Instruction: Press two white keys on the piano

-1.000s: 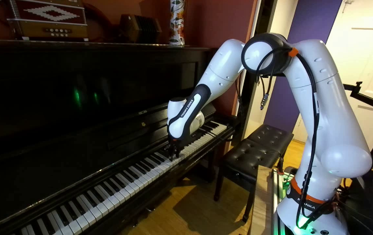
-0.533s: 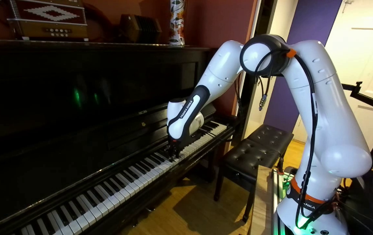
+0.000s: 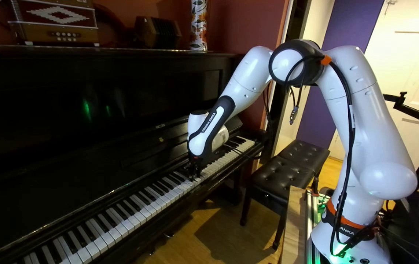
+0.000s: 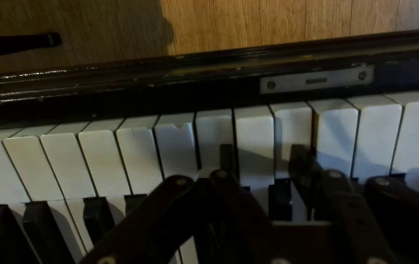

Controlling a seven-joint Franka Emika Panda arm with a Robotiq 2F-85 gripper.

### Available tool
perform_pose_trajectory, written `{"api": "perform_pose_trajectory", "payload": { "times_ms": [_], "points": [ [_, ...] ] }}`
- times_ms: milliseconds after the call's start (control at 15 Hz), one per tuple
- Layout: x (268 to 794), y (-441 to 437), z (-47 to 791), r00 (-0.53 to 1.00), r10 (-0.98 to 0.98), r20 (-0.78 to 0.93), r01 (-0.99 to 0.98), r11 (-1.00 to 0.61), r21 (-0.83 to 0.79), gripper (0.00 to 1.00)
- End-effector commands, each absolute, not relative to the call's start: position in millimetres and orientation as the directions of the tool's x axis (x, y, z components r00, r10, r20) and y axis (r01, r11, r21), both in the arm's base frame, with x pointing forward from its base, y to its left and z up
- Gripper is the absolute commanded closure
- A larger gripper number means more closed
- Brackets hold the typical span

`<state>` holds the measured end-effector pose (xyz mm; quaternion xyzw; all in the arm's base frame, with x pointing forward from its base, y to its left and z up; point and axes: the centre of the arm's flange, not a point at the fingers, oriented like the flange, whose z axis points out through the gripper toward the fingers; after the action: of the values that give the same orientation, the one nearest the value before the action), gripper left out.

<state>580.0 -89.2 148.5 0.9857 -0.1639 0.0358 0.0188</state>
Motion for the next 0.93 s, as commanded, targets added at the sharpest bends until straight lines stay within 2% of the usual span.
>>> {"api": "perform_pose_trajectory", "payload": {
  "times_ms": [0, 867],
  "points": [
    [578.5, -92.2, 134.9, 0.942, -0.326, 0.075, -0.328, -0.944, 0.019, 0.56],
    [570.1, -97.0, 164.4, 0.938, -0.331, 0.099, -0.332, -0.943, -0.008, 0.59]
  ]
}}
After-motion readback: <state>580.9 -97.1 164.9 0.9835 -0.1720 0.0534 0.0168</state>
